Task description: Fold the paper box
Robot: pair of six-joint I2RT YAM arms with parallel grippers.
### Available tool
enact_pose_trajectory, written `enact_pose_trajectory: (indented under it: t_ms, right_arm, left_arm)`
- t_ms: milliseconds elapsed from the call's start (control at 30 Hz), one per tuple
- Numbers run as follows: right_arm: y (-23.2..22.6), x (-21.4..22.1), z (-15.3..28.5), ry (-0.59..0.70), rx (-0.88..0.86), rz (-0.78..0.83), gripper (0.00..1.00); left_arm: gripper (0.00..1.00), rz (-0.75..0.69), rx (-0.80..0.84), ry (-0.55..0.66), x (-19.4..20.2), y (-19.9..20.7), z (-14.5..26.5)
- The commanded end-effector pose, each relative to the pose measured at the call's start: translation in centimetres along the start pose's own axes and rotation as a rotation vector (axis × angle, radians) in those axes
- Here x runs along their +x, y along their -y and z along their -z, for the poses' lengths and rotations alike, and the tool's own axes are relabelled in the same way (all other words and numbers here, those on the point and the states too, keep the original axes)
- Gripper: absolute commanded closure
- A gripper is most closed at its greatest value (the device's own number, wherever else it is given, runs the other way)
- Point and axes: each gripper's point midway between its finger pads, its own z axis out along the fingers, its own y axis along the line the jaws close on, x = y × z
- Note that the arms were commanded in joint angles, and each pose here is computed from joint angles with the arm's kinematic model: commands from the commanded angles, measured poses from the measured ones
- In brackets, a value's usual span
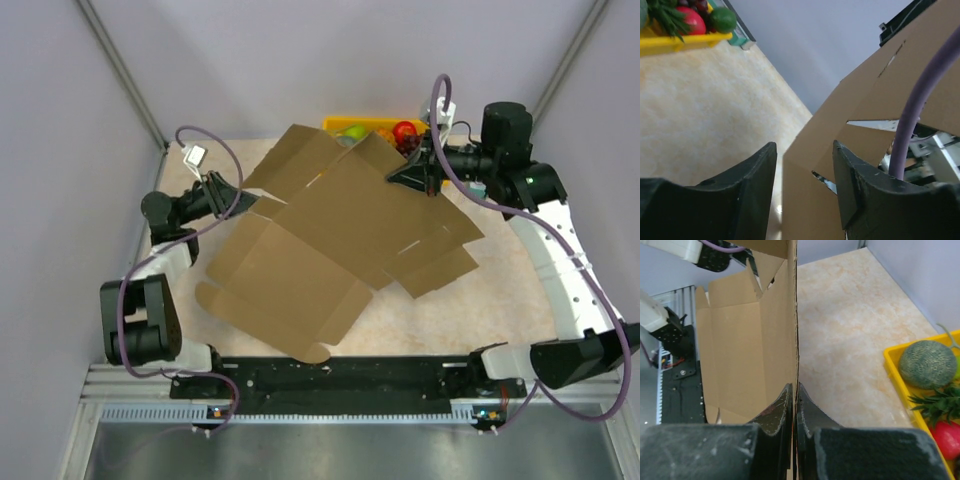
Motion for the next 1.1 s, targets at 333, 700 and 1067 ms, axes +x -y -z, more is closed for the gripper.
enact_pose_trajectory:
  t_ms: [333,700,1067]
  right_arm:
    - [2.5,-1.9,0.9,0.049,0.046,0.017,1.00]
    - [-0.3,-3.3,1.2,0.114,-0.072,-0.007,1.00]
    - [-1.4,-3.8,1.5,0.149,-0.096,-0.010,1.00]
  left_arm:
    - [0.52,-0.305,0.172,-0.062,1.7,6.9,-0.6]
    - [0.48,-0.328,-0.025,-0.111,3.9,3.6,-2.8]
    - [0.65,-0.486,-0.289,-0.001,3.1,1.1,-2.1]
